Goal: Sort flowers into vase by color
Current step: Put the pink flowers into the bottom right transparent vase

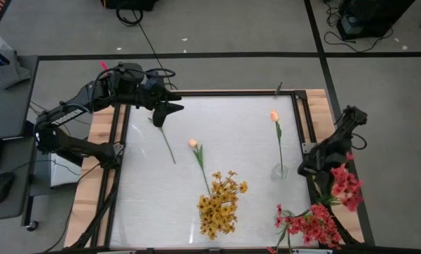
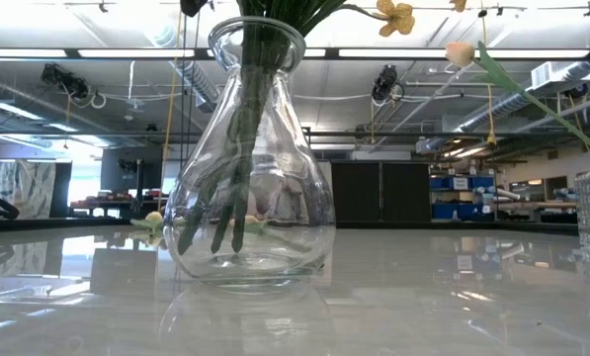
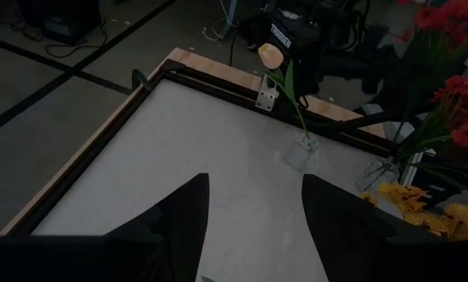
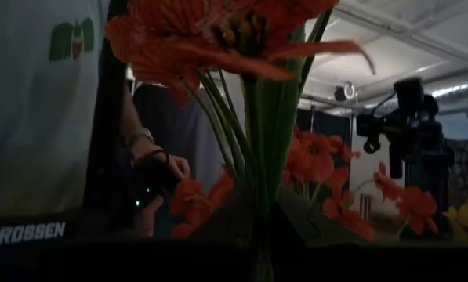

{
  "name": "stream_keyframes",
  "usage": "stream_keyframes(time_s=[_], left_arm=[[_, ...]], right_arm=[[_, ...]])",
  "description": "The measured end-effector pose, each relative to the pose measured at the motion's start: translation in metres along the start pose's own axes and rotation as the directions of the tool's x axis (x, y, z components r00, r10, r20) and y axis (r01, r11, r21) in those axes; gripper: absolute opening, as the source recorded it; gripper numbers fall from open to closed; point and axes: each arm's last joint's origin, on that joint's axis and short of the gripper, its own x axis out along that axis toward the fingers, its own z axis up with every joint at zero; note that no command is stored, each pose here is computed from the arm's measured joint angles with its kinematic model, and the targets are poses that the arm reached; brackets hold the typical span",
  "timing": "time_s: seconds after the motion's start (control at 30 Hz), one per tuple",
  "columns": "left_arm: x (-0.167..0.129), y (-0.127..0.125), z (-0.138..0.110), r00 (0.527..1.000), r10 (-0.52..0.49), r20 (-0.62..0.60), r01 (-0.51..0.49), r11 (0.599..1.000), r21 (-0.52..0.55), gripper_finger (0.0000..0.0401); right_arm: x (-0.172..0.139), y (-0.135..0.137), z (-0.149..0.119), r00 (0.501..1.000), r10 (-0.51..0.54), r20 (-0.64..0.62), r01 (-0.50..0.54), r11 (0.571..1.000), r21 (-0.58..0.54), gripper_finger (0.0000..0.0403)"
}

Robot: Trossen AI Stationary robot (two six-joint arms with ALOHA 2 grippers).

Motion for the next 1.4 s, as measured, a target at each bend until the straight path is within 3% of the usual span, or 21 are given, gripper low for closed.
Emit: stream_keyframes(time_s=[0.63,1.4], left_arm=[[0.0,0.0,0.0,1.0,0.0,0.0,0.0,1.0,0.0,0.021],[0.0,0.0,0.0,1.0,0.0,0.0,0.0,1.0,0.0,0.021]], right_arm=[[0.012,-0.013,0.001,0.999,-0.049,0.015,0.05,0.997,-0.064,0.0027],[0.016,-0.019,-0.01,0.996,-0.056,-0.068,0.053,0.997,-0.053,0.0026]])
